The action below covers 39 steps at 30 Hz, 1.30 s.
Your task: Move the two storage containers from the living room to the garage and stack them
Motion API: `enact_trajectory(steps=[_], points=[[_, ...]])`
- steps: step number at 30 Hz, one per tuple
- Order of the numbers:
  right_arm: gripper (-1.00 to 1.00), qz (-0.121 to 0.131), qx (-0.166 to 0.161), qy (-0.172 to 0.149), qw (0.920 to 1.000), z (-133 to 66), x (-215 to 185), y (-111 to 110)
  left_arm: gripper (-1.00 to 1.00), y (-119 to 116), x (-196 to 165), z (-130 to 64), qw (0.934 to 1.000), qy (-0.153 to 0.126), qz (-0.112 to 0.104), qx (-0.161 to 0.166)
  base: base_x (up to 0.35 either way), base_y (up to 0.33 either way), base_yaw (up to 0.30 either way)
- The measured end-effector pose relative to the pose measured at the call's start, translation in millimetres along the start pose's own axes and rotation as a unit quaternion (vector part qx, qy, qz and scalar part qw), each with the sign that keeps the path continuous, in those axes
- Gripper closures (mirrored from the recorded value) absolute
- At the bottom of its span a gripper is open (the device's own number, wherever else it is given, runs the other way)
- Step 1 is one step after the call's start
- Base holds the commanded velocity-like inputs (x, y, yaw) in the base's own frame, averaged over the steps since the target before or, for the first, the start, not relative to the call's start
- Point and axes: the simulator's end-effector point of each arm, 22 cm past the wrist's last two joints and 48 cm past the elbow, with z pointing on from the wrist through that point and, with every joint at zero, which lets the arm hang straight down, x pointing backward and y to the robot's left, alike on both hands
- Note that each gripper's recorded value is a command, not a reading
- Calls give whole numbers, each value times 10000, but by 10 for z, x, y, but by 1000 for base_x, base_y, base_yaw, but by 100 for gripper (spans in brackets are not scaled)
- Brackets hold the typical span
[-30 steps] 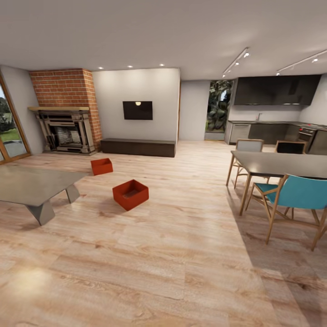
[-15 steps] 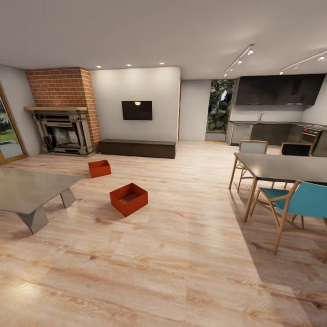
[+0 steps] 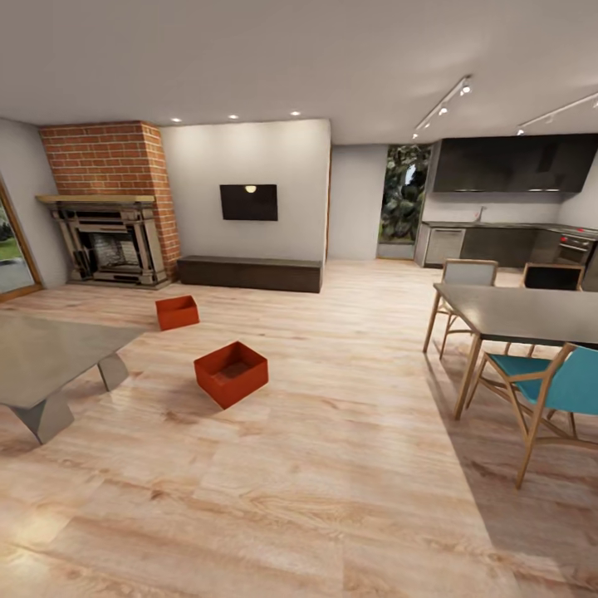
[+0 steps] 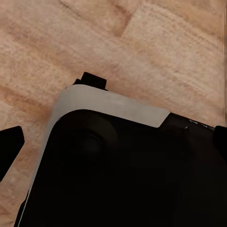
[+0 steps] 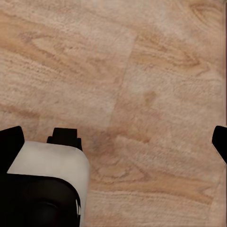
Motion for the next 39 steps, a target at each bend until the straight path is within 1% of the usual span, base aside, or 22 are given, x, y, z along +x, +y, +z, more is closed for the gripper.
enact_trajectory(steps=[18,25,32,39], points=[[-100,-39,0,-6,10000,0,-3,0,-100,0,-10,0,10000,-20,-3,1,326,-88,0],[-100,-7,18,14,10000,2,8,-20,-100,4,-8,0,10000,-22,-21,-2,326,-78,0],[-100,0,-15,1,10000,-4,-4,31,-100,5,-9,0,10000,-25,-17,-3,326,-77,0],[-100,-1,-10,4,10000,-3,-2,23,-100,3,-7,0,10000,-23,-16,-1,326,-76,0]])
